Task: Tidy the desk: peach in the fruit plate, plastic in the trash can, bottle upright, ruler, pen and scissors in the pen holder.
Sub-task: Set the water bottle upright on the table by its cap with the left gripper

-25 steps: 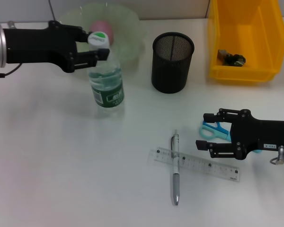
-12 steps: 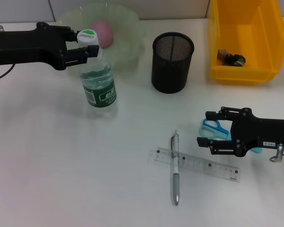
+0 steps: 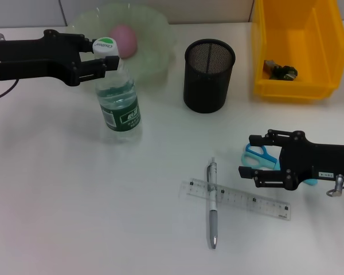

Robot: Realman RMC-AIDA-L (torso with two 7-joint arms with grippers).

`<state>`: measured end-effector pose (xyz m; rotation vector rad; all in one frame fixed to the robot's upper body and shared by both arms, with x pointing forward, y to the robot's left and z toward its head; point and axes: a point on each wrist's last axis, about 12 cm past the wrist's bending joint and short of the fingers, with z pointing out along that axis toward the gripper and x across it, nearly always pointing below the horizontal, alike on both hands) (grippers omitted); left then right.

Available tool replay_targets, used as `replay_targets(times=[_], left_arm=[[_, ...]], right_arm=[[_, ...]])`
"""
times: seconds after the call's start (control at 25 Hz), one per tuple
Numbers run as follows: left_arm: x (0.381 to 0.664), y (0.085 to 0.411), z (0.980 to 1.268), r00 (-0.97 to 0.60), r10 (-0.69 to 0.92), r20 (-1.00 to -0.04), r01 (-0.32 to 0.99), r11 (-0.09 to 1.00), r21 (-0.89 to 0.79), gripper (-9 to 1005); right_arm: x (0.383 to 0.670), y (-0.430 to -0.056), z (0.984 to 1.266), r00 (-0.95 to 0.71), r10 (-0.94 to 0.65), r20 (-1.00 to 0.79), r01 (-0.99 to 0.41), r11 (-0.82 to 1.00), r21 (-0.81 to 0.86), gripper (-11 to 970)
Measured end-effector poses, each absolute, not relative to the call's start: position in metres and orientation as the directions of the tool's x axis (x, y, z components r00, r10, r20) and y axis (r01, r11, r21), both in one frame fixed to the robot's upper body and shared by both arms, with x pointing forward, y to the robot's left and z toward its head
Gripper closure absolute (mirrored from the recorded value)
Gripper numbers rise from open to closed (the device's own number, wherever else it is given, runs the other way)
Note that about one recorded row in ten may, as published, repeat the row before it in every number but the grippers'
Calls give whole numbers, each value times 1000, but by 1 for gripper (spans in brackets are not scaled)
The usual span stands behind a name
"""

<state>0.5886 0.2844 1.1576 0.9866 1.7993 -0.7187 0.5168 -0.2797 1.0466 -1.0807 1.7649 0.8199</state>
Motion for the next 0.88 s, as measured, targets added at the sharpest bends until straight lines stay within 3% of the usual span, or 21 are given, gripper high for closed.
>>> replay_targets(times=[0.88], left_arm=[[590, 295, 1158, -249, 325, -912, 839, 543, -35, 552]], right_arm=[[517, -280, 1046, -230, -327, -916, -912, 402, 86, 192]])
